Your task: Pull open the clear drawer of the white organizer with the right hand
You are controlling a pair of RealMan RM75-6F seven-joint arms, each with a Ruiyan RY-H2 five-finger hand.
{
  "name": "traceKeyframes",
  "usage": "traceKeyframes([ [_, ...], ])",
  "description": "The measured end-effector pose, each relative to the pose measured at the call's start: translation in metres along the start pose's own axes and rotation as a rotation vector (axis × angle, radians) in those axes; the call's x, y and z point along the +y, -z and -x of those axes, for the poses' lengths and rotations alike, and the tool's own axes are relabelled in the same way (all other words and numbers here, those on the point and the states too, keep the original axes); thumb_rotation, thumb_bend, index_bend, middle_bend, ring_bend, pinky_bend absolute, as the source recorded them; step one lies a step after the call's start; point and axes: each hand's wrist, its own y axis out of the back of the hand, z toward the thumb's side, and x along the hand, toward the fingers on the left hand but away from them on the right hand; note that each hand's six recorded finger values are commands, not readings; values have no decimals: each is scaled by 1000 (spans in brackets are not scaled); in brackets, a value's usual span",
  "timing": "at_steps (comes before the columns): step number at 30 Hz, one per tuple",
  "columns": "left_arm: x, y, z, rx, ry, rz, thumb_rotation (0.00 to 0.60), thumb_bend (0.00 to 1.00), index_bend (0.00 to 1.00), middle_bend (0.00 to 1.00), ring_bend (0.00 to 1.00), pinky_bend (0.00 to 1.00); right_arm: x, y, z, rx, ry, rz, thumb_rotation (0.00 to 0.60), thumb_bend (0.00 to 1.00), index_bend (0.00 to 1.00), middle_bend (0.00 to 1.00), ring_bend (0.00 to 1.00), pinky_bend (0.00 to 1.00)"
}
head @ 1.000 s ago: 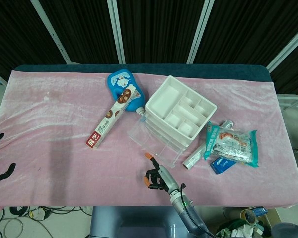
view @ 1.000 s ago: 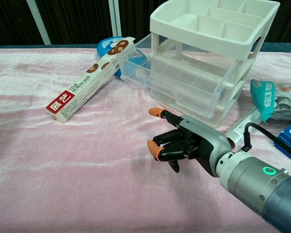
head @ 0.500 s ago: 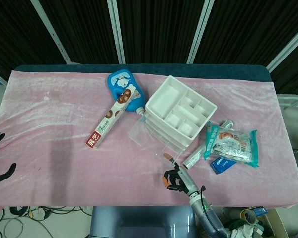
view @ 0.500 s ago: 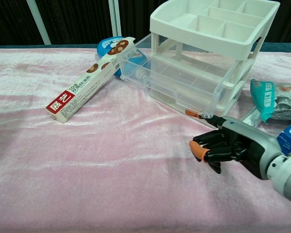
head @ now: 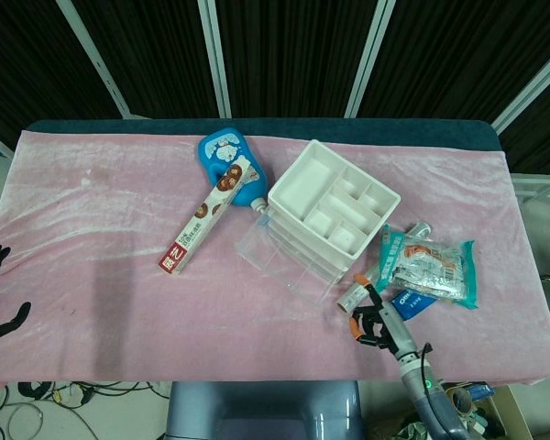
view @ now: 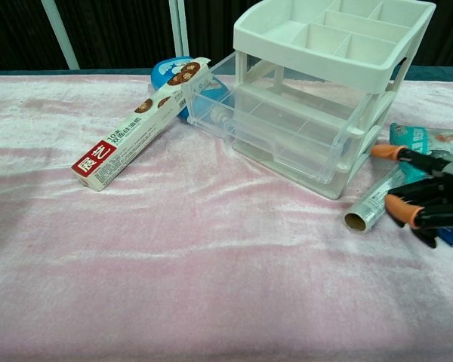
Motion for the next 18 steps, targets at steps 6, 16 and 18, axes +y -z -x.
traceKeyframes([
  [6, -1, -2, 1, -10, 2, -9, 600, 277, 82, 59, 1, 89, 89, -12, -20, 34, 173, -184, 600, 332, 48, 546, 690, 558],
  [16, -1, -5, 3, -15, 2, -19, 600, 277, 82, 57, 1, 77, 164, -19, -58, 18, 383, -732, 600, 197, 25, 231, 377, 256],
  [18, -1, -5, 3, -19, 4, -18, 600, 276, 81, 56, 1, 74, 171, -20, -63, 29, 405, -801, 600, 190, 25, 224, 365, 250],
])
